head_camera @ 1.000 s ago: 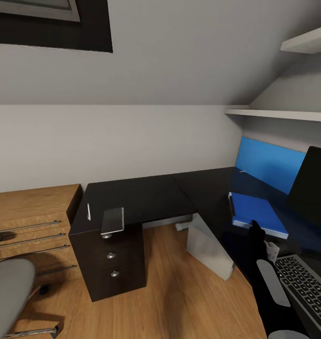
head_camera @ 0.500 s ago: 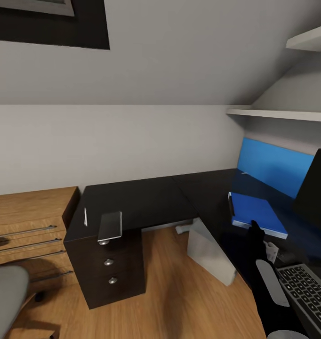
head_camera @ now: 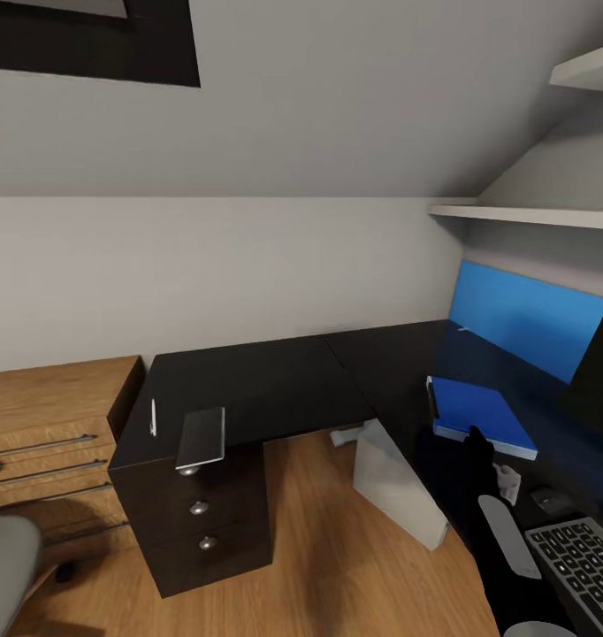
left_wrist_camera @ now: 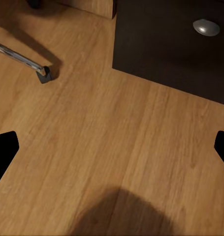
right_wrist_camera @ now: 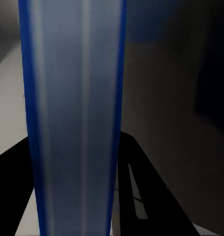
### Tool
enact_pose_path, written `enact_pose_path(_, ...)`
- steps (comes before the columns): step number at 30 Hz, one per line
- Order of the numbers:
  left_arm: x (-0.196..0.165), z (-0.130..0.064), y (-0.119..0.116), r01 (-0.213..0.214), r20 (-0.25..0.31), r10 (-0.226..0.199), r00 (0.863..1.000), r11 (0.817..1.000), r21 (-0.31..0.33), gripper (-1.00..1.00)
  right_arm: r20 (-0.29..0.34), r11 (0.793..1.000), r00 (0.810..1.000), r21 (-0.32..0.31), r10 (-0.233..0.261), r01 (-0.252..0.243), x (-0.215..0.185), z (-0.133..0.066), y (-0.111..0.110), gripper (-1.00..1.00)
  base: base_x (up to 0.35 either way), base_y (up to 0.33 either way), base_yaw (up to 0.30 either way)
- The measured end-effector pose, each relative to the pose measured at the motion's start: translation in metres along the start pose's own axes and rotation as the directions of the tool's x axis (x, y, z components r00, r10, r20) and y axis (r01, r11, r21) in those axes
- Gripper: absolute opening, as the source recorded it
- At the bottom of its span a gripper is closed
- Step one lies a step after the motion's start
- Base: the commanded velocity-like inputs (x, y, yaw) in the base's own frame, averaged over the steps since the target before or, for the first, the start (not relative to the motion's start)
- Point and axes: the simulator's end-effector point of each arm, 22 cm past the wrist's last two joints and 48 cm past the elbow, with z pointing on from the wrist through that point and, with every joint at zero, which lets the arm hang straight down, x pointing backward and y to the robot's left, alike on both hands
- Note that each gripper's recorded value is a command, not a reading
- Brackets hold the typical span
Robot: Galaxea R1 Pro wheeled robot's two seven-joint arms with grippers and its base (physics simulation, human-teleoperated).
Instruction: In the bedroom, organize the workspace by keeping the computer under the desk, ensuring the monitor is on the desk, placing the keyboard on the desk next to the monitor, placing the mouse on the desk next to the keyboard, moving the folder from the swivel chair onto the desk next to the mouse, stacking the notebook on top of the folder with the pen on top of the notebook, and positioning the swivel chair next to the desk.
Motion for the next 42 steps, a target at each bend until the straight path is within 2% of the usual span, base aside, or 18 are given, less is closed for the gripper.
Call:
enact_pose_path(6, 0.000, 0.000, -0.001, 0.001, 0.001, -0.001, 1.000, 1.000, 0.002, 1.00, 0.007, 1.000, 1.000, 0.012, -0.025, 0.025, -0.008, 0.005, -0.007, -1.00, 0.000, 0.000, 0.000)
enact_pose_path(10, 0.000, 0.000, -0.001, 0.001, 0.001, -0.001, 1.000, 1.000, 0.002, 1.00, 0.015, 0.998, 0.999, 0.033, -0.045, 0.045, -0.015, 0.023, -0.008, -1.00, 0.000, 0.000, 0.000)
enact_pose_path(13, 0.000, 0.000, -0.001, 0.001, 0.001, -0.001, 1.000, 1.000, 0.003, 1.00, 0.016, 0.998, 0.999, 0.044, -0.052, 0.051, -0.016, 0.028, -0.011, -1.00, 0.000, 0.000, 0.000)
enact_pose_path(42, -0.002, 0.000, -0.002, 0.002, 0.004, -0.002, 1.000, 1.000, 0.004, 1.00, 0.011, 0.997, 0.999, 0.060, -0.042, 0.041, -0.014, 0.029, -0.015, -1.00, 0.000, 0.000, 0.000)
